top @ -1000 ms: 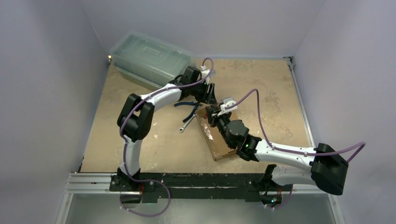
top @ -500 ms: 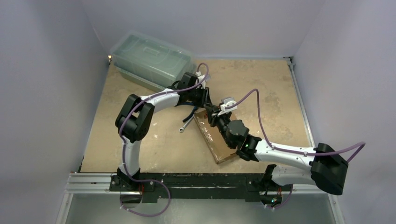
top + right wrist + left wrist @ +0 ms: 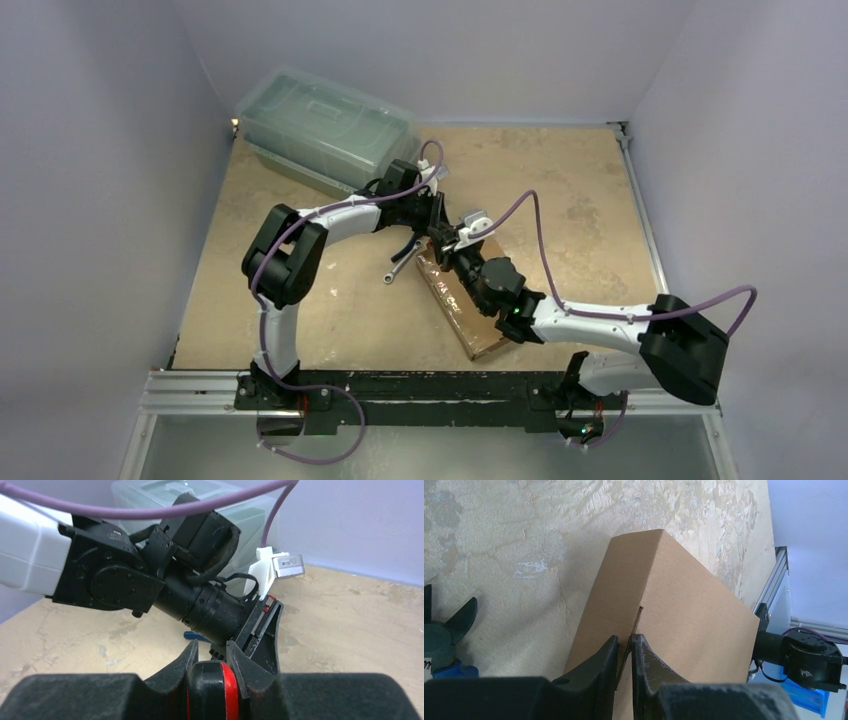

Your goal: Unpack the express box

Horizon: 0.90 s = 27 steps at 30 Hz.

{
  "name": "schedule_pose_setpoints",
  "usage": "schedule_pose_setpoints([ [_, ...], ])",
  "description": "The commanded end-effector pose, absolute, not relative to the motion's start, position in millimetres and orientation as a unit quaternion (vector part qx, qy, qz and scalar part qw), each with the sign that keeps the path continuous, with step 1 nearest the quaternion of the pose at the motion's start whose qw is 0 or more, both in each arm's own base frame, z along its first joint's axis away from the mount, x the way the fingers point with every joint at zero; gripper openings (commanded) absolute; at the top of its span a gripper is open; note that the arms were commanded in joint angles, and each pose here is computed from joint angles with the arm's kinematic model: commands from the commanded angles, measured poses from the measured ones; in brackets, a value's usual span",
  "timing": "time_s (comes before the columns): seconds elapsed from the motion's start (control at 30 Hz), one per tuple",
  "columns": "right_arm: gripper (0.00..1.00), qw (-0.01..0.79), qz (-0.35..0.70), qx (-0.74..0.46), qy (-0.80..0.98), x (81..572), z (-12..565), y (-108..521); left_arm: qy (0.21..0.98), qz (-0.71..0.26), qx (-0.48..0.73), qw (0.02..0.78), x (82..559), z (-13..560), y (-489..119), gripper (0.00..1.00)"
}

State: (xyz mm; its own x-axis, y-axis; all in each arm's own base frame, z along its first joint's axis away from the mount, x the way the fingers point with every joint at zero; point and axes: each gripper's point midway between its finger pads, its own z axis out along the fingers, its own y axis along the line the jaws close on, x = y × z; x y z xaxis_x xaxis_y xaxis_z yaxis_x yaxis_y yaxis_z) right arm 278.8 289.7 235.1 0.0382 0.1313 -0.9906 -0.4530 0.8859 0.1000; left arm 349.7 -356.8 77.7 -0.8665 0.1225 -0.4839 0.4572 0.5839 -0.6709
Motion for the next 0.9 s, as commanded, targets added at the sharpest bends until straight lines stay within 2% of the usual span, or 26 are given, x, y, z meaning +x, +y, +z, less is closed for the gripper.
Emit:
schedule_pose_setpoints([
  [0.0,0.00,0.734,0.223,-0.107,0.632,281.0,261.0,296.0,0.873,-0.419,0.164,0.187,343.1,73.9,-349.6,0.13],
  [0.87,0.00,0.737,0.233,-0.132,0.621,283.9,240.5,320.9,0.877,-0.423,0.152,0.170,345.3,61.4,-349.3,0.02],
])
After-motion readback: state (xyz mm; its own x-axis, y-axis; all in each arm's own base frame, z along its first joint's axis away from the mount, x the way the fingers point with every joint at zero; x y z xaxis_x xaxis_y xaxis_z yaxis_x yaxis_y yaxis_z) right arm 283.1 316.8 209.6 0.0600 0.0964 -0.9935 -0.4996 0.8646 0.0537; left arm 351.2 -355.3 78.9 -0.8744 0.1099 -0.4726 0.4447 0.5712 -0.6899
